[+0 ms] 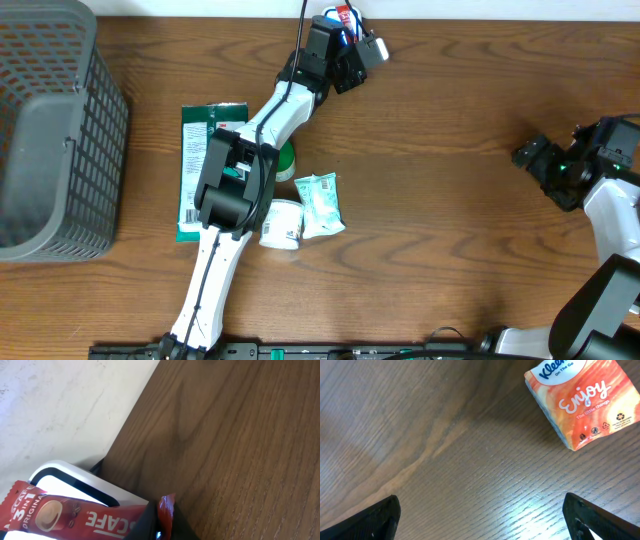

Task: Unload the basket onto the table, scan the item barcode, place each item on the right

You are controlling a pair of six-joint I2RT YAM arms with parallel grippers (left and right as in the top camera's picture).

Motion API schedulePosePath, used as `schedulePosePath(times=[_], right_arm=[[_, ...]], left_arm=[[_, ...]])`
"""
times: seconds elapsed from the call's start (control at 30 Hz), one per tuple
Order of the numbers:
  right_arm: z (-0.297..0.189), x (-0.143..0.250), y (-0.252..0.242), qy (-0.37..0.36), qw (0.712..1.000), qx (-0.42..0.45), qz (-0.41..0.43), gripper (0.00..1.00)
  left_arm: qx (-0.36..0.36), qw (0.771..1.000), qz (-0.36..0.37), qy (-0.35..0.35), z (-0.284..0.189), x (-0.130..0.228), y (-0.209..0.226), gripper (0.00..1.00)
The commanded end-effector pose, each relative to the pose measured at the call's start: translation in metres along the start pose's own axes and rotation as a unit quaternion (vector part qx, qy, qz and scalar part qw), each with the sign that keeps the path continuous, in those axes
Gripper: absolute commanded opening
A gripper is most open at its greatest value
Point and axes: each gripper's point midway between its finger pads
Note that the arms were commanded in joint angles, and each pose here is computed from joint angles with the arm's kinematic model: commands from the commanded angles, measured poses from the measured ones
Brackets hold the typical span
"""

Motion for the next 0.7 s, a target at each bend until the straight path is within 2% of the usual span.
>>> schedulePosePath(times=[0.0,0.17,0.33,0.43,0.53,0.67], right_arm=[[-0.005,-0.005,0.0,-0.01,1.0,0.001,-0.006,0.99],[-0.005,-0.005,0.0,-0.01,1.0,0.001,-0.006,0.99],[-0.005,-0.005,0.0,-0.01,1.0,0.001,-0.006,0.99],[-0.005,-0.005,0.0,-0.01,1.0,0.001,-0.006,0.99],[-0.005,-0.005,0.0,-0.01,1.0,0.001,-0.006,0.99],[-0.005,-0.005,0.0,-0.01,1.0,0.001,-0.006,0.99]], left_arm=[[-0.015,1.0,0.006,-0.007,-0.008,-0.011,0.012,0.07],[-0.05,0.998,0.014,-0.034,-0.019,-0.034,0.032,0.07],[-0.105,0.991,0.017,-0.081,-0.057,-0.09,0.066,0.07],[-0.119,0.985,-0.045,-0.12,-0.094,-0.129,0.083,0.07],[-0.116,0.971,-0.142,-0.155,-0.138,-0.167,0.094,0.07],[-0.078,0.953,-0.251,-0.15,-0.193,-0.197,0.083,0.07]])
Point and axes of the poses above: each gripper's point midway between its finger pads, its own z axis out along the fingers, its own y axis along the line the jaws close on, x = y × z, and after that the axes turned 3 degrees about -z, right-handed
